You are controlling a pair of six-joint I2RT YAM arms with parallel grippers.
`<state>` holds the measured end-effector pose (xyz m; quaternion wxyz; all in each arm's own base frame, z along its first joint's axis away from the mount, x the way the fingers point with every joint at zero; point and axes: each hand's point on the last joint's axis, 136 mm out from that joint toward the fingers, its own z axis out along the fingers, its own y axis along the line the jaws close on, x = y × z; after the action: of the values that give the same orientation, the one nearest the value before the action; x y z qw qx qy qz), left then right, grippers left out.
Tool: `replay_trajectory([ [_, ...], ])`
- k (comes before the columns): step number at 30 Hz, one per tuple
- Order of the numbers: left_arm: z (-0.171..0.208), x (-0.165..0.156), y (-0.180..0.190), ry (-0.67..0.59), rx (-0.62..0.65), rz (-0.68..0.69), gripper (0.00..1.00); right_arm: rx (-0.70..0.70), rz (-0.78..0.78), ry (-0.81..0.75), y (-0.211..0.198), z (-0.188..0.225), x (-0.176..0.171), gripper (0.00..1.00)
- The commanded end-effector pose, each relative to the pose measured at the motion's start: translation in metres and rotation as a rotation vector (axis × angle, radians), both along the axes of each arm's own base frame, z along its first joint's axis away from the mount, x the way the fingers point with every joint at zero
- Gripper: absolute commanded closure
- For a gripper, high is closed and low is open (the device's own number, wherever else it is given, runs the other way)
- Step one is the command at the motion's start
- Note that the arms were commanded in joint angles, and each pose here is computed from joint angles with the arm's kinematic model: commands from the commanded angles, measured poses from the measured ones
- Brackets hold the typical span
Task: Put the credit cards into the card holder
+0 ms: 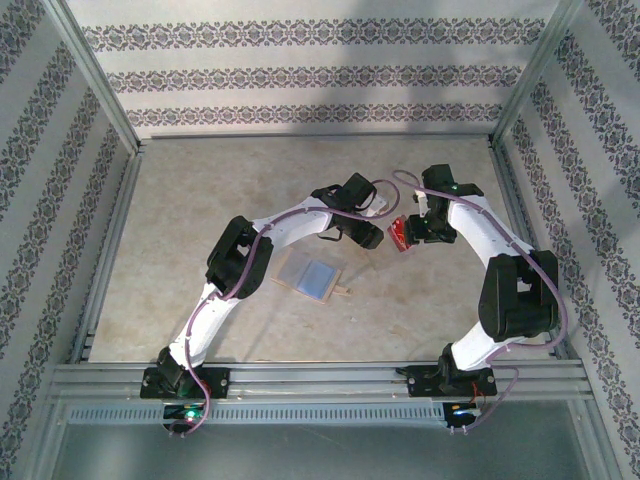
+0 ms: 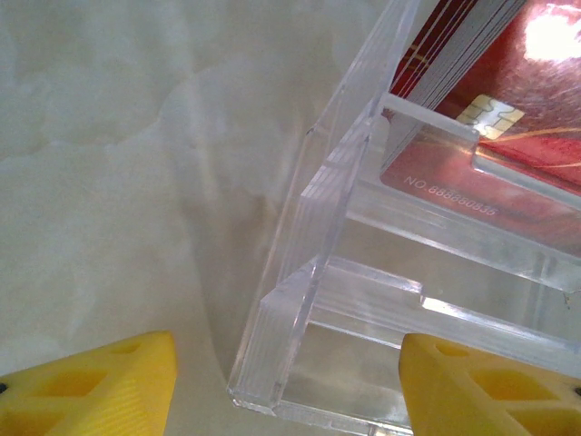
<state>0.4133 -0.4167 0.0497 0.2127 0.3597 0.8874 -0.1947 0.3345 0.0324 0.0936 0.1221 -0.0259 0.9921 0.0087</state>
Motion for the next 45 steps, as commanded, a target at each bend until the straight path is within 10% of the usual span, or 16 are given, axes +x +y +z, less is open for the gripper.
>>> replay_trajectory([
  [1,-0.027,-0.012,0.02,0.035,0.12,-0.009,0.34,-0.04,0.017,0.012,-0.003,0.003,-0.001,0.42],
  [45,-0.028,-0.012,0.021,0.026,0.13,-0.018,0.34,-0.065,0.042,0.006,-0.001,0.01,-0.003,0.47],
])
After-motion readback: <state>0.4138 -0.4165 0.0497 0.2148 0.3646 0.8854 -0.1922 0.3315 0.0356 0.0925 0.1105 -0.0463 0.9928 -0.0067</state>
